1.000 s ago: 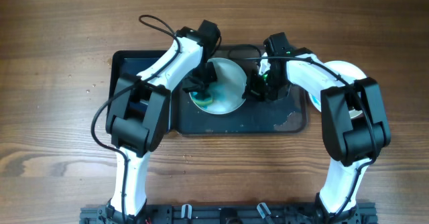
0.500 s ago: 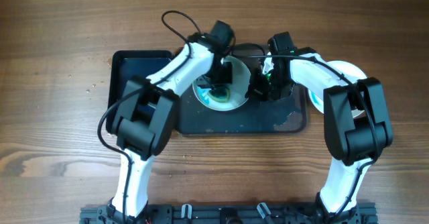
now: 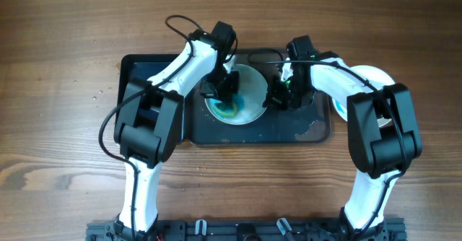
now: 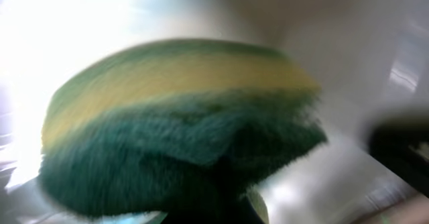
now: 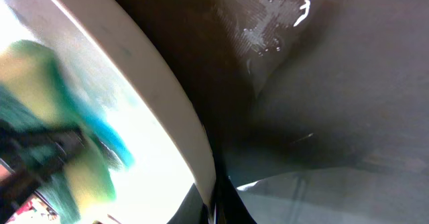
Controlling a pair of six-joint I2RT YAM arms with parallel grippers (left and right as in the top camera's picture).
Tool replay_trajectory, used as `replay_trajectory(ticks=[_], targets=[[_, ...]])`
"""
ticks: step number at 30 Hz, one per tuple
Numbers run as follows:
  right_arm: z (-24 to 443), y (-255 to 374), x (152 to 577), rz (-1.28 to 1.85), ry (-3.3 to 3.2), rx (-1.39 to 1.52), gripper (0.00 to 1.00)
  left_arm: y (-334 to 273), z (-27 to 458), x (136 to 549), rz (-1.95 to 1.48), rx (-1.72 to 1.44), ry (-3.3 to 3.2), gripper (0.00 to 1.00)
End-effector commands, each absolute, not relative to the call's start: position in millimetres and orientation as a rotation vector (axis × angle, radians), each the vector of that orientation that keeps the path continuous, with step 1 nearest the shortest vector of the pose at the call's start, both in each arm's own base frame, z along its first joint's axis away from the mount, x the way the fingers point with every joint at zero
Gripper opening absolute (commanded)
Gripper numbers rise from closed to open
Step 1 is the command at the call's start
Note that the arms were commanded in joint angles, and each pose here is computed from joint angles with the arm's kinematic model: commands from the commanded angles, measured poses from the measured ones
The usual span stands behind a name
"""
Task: Clean dirty plates on tray and stack at the side
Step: 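Scrub the third plate with the sponge while the right gripper holds it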
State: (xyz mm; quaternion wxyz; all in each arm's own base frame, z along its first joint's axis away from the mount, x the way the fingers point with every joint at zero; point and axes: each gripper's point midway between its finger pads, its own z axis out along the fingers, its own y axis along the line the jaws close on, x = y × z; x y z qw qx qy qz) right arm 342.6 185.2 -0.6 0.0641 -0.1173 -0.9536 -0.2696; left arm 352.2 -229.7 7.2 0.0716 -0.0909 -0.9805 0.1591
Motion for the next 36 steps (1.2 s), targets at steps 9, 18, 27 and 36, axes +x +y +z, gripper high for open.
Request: replay_trajectory(ticks=[9, 18, 27, 36], targets=[[-14.6, 179.3, 337.2, -0.758, -2.883, -0.345, 0.04, -237.5, -19.2, 399.5, 0.53, -0.104, -3.115, 0.04], [-14.4, 180.0, 340.3, -0.768, -2.894, -0.34, 0.05, -136.3, -21.7, 359.4, -0.437, 0.422, -3.058, 0.04], [-14.4, 180.0, 339.8, -0.767, -2.892, -0.341, 0.04, -284.0, 0.0, 311.7, 0.793, -0.604, -2.739, 0.04], [-14.3, 180.1, 340.2, -0.768, -2.894, -0.34, 0.04, -140.9, -23.6, 405.9, -0.284, 0.361, -3.224, 0.04]])
